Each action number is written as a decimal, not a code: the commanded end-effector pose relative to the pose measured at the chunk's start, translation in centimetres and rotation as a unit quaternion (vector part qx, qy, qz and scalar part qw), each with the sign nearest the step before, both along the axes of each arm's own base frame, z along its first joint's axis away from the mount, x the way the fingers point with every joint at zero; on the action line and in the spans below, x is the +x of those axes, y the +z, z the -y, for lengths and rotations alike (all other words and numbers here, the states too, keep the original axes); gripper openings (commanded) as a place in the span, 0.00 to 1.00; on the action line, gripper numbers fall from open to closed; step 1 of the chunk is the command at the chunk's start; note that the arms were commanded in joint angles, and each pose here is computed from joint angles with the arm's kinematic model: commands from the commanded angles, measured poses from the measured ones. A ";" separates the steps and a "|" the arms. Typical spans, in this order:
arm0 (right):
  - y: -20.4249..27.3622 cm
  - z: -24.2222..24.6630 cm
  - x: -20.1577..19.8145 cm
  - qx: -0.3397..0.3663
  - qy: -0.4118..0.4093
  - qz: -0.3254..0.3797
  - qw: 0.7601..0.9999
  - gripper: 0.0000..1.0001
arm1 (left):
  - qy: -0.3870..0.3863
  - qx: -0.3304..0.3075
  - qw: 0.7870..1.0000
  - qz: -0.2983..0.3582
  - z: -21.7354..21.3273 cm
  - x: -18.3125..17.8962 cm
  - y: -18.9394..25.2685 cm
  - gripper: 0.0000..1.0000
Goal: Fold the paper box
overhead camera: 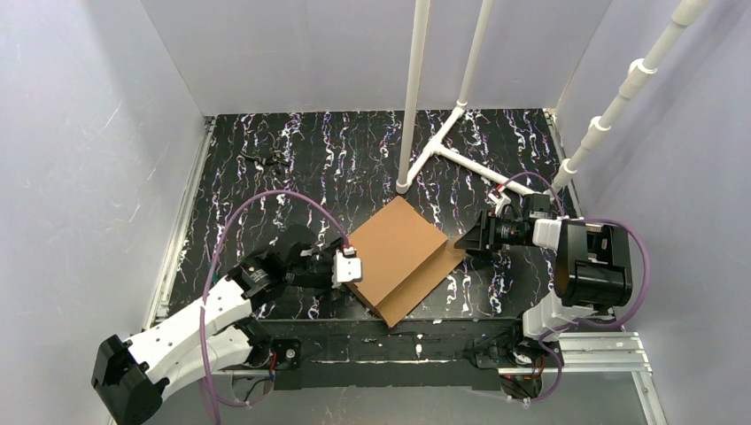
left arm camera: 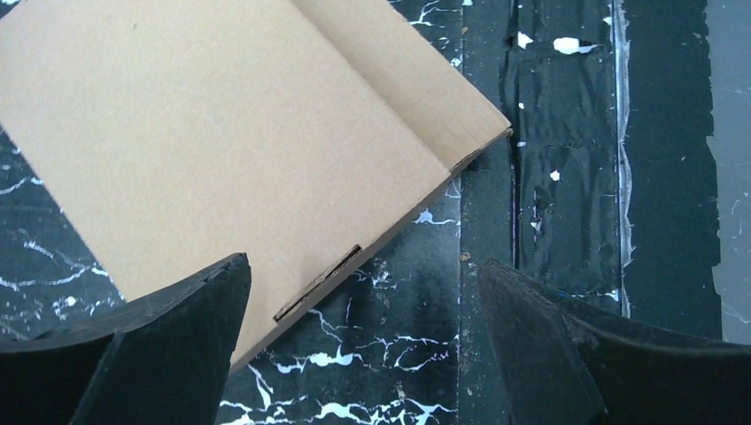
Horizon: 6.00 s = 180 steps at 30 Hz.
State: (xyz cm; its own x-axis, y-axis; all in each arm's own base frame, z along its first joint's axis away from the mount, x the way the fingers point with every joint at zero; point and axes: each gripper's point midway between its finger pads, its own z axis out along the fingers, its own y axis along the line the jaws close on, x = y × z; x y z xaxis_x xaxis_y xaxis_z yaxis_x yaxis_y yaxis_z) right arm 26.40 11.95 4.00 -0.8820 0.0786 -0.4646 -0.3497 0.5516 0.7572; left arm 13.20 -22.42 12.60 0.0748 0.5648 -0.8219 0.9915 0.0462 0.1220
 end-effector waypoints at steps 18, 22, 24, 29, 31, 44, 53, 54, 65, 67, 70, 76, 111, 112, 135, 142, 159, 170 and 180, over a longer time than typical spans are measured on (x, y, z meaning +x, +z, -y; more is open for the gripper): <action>0.5 0.9 0.9 -0.089 -0.017 0.049 0.995 0.54 | -0.039 0.020 0.998 0.050 2.7 -0.2 -1.6 0.98; 0.6 0.7 0.8 -0.083 -0.017 0.049 0.995 0.58 | -0.039 0.018 0.998 0.050 2.7 -0.3 -1.7 0.98; 0.6 0.5 0.7 -0.075 -0.008 0.047 0.996 0.48 | -0.039 0.020 0.998 0.046 2.6 -0.4 -1.9 0.98; 1.9 -0.4 0.5 -0.069 0.020 0.079 0.994 0.32 | -0.043 0.024 0.998 0.034 2.4 -0.9 -2.5 0.98; 2.4 -0.8 0.5 -0.082 0.029 0.104 0.991 0.29 | -0.042 0.024 0.998 0.035 2.4 -0.9 -2.5 0.98; 3.5 -2.0 0.4 -0.138 0.059 0.167 0.974 0.21 | -0.030 0.032 0.999 0.028 2.5 -0.6 -2.8 0.98; 3.1 -3.2 0.2 -0.169 0.098 0.179 0.964 0.22 | -0.022 0.038 0.999 0.024 2.5 -0.4 -3.0 0.98; 3.1 -3.2 0.2 -0.171 0.101 0.182 0.963 0.22 | -0.021 0.039 0.999 0.025 2.5 -0.4 -3.1 0.98; 3.4 -3.4 -0.1 -0.198 0.124 0.217 0.948 0.10 | -0.010 0.060 0.998 0.031 2.4 0.0 -3.8 0.98; 3.4 -3.6 -0.2 -0.200 0.129 0.219 0.946 0.07 | -0.010 0.065 0.997 0.031 2.4 0.0 -4.1 0.98; 3.5 -3.8 -0.4 -0.203 0.135 0.227 0.943 0.05 | -0.006 0.071 0.997 0.031 2.4 0.1 -4.3 0.98; 3.5 -3.8 -0.5 -0.213 0.143 0.240 0.936 0.03 | 0.004 0.087 0.996 0.028 2.4 0.5 -4.9 0.98; 3.6 -5.5 -3.0 -0.195 0.220 0.246 0.924 0.01 | 0.042 0.119 0.992 0.008 2.2 1.4 -5.5 0.97; 3.6 -5.5 -3.0 -0.195 0.220 0.246 0.924 0.01 | 0.042 0.119 0.992 0.008 2.2 1.4 -5.4 0.97; 2.8 -5.3 -4.2 -0.214 0.262 0.234 0.911 0.01 | 0.052 0.133 0.990 -0.003 2.0 1.4 -5.7 0.97; 2.1 -4.6 -4.1 -0.234 0.266 0.231 0.906 0.01 | 0.052 0.142 0.989 -0.009 1.8 1.4 -5.9 0.98; 1.5 -4.4 -3.6 -0.245 0.262 0.215 0.908 0.01 | 0.051 0.143 0.988 -0.012 1.8 1.3 -5.9 0.98; 2.3 -4.7 -2.4 -0.245 0.239 0.213 0.915 0.01 | 0.048 0.143 0.988 -0.014 1.9 1.2 -6.0 0.98; 3.3 -5.3 -1.4 -0.238 0.234 0.218 0.917 0.01 | 0.045 0.146 0.988 -0.017 1.9 1.1 -6.2 0.98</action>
